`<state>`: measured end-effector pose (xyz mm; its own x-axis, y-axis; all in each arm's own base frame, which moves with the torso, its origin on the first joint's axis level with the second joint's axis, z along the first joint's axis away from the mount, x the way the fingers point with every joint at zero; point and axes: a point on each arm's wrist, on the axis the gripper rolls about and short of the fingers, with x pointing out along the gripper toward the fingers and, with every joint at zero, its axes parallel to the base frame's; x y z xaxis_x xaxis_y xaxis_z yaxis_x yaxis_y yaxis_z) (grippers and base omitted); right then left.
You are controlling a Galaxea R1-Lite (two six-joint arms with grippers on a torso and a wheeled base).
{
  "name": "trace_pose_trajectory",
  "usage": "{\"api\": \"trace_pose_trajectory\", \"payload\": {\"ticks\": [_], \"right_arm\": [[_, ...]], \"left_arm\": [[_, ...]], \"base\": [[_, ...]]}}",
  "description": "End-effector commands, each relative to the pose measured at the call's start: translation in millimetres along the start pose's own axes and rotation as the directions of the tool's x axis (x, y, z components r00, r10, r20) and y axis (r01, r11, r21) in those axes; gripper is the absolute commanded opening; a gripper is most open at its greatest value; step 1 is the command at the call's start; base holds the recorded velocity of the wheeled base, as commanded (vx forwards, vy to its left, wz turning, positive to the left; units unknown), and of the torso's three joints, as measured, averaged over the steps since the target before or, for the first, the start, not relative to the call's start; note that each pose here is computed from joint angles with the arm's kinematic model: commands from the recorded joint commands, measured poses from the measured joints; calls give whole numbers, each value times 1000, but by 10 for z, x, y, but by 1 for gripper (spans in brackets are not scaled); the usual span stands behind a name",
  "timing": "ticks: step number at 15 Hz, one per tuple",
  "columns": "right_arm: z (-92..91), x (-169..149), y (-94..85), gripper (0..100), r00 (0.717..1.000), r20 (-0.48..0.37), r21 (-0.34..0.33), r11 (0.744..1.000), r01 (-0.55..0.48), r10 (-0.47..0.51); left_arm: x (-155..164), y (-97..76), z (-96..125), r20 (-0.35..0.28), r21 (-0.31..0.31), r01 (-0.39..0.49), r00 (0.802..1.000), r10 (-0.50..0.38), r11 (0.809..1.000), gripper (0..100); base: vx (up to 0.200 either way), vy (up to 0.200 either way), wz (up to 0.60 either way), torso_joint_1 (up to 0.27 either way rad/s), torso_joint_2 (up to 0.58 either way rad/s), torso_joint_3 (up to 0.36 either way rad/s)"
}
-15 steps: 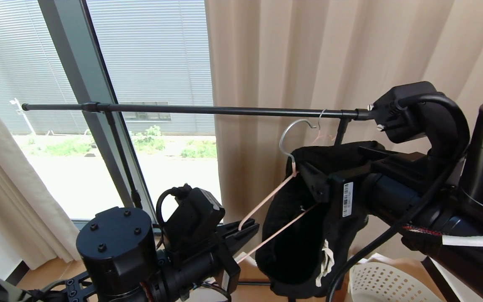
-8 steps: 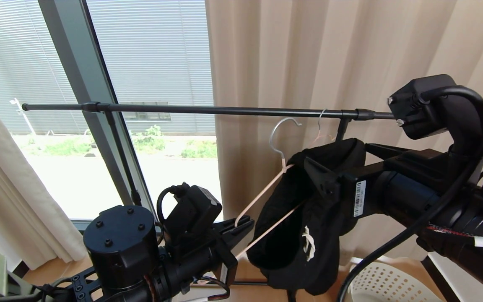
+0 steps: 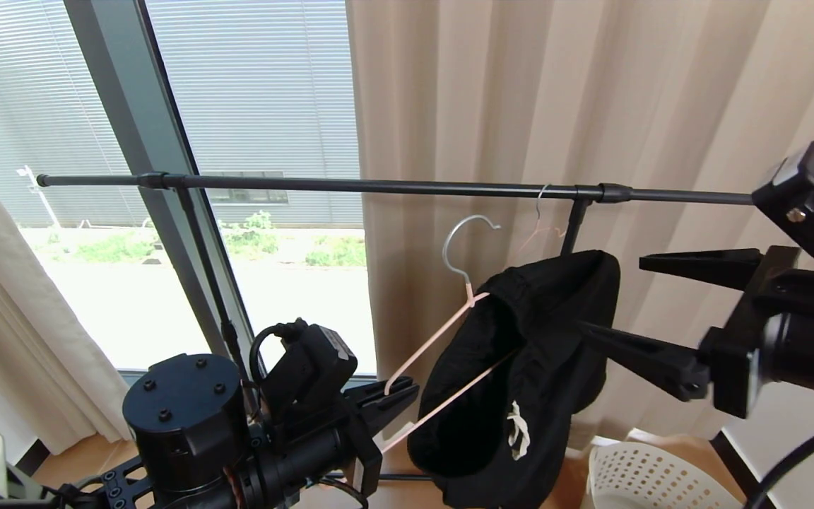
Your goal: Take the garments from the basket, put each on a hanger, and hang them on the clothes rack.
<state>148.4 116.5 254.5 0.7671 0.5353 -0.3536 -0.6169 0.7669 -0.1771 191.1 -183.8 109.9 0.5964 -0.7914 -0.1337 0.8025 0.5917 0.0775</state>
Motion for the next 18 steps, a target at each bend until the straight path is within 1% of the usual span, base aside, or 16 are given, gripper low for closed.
{"api": "trace_pose_trajectory", "payload": {"ticks": [1, 2, 3, 5, 6, 7, 8, 9, 10, 11, 12, 13, 14, 15, 16, 18], "right_arm": [[113, -379, -308, 100, 999, 12, -59, 998, -33, 34], [107, -405, -342, 100, 998, -12, -88, 994, -65, 64], [90, -424, -367, 100, 991, -66, -130, 983, -128, 120], [91, -323, -374, 100, 977, -106, -155, 967, -202, 187], [94, -269, -378, 100, 969, -112, -171, 957, -236, 219], [111, -165, -396, 100, 958, -134, -216, 935, -279, 255], [126, -130, -405, 100, 951, -156, -236, 925, -298, 267], [167, -112, -414, 100, 933, -192, -263, 900, -348, 305], [214, -91, -424, 100, 901, -237, -293, 857, -423, 364], [232, -78, -435, 100, 890, -250, -311, 839, -446, 380], [240, -36, -463, 100, 868, -274, -332, 806, -490, 415], [228, 3, -478, 100, 847, -290, -343, 778, -526, 445], [182, 132, -513, 100, 800, -338, -386, 702, -599, 496], [170, 189, -522, 100, 785, -354, -381, 688, -617, 508], [148, 338, -553, 100, 771, -372, -361, 684, -634, 517], [146, 490, -582, 100, 761, -383, -349, 680, -645, 524]], "left_arm": [[-19, 23, -13, -5, -1, -7, 1000, 7, 1000, 0], [-30, 19, -29, -13, -1, -6, 1000, 6, 1000, 0], [-61, 9, -60, -26, -4, 1, 1000, -1, 1000, 0], [-124, -4, -110, -31, -8, 48, 998, -48, 999, 0], [-146, 1, -123, -29, -10, 63, 998, -64, 998, 0], [-166, 10, -140, -33, -3, 64, 997, -64, 998, 0], [-174, 11, -149, -37, 2, 65, 997, -65, 998, 0], [-189, 2, -165, -44, 5, 70, 997, -70, 998, 0], [-210, -8, -165, -43, 8, 93, 995, -93, 996, 0], [-224, -14, -163, -41, 7, 109, 993, -108, 994, 0], [-245, -25, -146, -32, 15, 134, 991, -133, 991, 0], [-258, -30, -138, -28, 23, 146, 989, -145, 989, 0], [-270, -41, -130, -24, 38, 156, 988, -155, 987, 0], [-270, -45, -136, -27, 37, 158, 987, -157, 987, 0], [-279, -51, -141, -29, 38, 161, 987, -160, 986, 0], [-277, -56, -144, -30, 45, 166, 986, -165, 985, 0]], "base": [[0, 0, 0, 0, 0, 0], [0, 0, 0, 0, 0, 0], [0, 0, 0, 0, 0, 0], [0, 0, 0, 0, 0, 0], [0, 0, 0, 0, 0, 0], [0, 0, 0, 0, 0, 0], [0, 0, 0, 0, 0, 0], [0, 0, 0, 0, 0, 0], [0, 0, 0, 0, 0, 0], [0, 0, 0, 0, 0, 0], [0, 0, 0, 0, 0, 0], [0, 0, 0, 0, 0, 0], [0, 0, 0, 0, 0, 0], [0, 0, 0, 0, 0, 0], [0, 0, 0, 0, 0, 0], [0, 0, 0, 0, 0, 0]]}}
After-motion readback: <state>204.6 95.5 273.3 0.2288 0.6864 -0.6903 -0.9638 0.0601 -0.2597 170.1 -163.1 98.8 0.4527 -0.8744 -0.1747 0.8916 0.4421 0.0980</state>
